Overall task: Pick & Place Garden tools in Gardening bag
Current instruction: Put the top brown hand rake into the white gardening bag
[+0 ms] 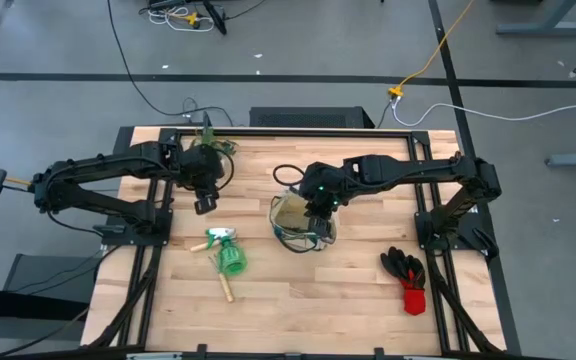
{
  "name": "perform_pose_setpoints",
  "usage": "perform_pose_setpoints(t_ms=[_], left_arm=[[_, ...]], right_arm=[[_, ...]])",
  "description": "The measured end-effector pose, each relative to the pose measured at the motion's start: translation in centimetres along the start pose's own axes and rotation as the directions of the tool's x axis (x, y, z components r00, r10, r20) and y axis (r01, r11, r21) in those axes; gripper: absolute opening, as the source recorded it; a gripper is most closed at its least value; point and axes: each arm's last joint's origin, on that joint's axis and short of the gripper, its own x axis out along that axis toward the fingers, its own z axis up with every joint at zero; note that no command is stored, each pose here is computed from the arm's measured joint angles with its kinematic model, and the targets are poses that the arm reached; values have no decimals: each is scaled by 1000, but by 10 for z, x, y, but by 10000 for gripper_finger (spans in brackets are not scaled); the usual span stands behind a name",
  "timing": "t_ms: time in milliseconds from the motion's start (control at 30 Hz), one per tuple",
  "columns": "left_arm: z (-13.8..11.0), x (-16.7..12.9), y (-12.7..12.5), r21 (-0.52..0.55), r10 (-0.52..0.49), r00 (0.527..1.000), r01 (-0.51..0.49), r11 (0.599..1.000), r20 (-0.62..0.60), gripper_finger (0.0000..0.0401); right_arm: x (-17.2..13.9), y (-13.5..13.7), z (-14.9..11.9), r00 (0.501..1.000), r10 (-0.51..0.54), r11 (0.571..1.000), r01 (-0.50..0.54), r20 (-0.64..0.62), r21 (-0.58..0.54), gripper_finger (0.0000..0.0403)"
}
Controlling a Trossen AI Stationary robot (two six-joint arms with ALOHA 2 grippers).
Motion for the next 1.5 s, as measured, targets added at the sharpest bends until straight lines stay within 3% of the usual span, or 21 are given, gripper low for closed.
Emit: perform_pose_setpoints(t_ms=[167,367,767,1067,1500], left_arm=[[-11,1,0,-50,5,994,-10,999,-110,92],[-24,18,-6,-107,-120,974,100,989,-194,92],[-58,50,-35,-223,-209,909,134,966,-361,92],[-68,59,-65,-236,-269,906,198,951,-326,92],[-92,71,-90,-241,-253,911,180,954,-325,92]], right_arm=[[-8,2,6,1000,7,999,-6,31,-34,102],[-12,2,9,998,-26,997,30,54,-70,102],[-12,2,9,998,-39,996,43,58,-72,102],[-12,2,11,997,-35,997,41,73,-72,102],[-12,4,18,989,-18,999,25,144,-48,102]])
